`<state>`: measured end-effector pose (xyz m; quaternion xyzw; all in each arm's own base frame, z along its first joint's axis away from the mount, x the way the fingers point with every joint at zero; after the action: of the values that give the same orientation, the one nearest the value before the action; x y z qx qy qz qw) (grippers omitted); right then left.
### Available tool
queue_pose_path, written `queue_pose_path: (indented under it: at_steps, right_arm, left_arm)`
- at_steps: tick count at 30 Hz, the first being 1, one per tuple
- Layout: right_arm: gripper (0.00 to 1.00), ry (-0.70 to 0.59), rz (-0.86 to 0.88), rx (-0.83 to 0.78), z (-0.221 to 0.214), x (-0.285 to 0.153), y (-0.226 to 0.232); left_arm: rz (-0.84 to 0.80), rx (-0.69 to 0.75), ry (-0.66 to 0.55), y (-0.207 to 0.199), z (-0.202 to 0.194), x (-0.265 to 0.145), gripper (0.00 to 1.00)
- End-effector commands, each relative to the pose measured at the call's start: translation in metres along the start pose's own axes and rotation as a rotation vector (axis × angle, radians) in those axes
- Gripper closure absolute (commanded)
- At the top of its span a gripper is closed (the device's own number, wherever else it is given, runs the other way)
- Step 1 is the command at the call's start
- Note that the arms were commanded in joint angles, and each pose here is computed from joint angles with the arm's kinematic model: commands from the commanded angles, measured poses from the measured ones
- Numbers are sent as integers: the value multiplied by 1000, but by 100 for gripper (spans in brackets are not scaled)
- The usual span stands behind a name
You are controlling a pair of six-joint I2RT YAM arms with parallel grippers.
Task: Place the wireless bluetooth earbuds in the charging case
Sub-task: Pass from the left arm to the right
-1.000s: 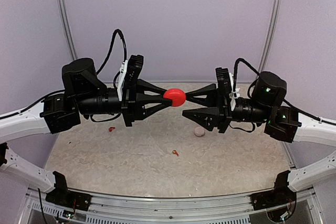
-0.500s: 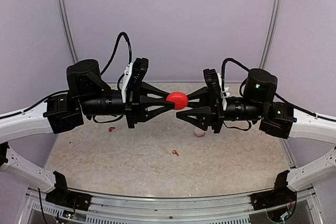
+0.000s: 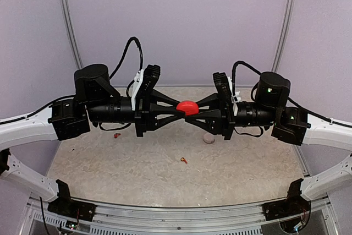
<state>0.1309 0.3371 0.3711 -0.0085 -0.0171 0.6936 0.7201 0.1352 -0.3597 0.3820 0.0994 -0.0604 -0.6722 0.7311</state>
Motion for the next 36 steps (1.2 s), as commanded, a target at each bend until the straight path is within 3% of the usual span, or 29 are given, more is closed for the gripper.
queue_pose_path:
  at_steps: [1,4,10,13,23,36]
  right_arm:
    - [76,-16,15,-3,8,-1,1]
    - [81,-14,16,-4,6,-1,1]
    - [88,-4,3,-8,2,-1,0]
    - [91,-2,0,-14,0,-1,-1]
    - [98,16,-3,-24,-6,-3,0]
    - [100,23,-9,-42,-11,-5,1]
  left_arm:
    - [14,23,4,2,2,2,85]
    - [18,23,5,3,2,2,83]
    - [46,22,-13,7,9,1,56]
    - [71,22,-20,10,13,1,52]
    - [124,8,-69,18,28,-4,51]
    - [117,-23,-106,21,37,-10,51]
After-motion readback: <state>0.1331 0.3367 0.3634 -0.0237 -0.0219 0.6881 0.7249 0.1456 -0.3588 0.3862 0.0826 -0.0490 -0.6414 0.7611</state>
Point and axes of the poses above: each gripper's point midway between its finger pads, its own x axis out along the fingers, its own y axis along the line the jaws close on, z = x × y, the point moved 4 cm from there along -x, back along the fingers, and after that the axes turned 6 degrees about x, right-handed, at the moved point
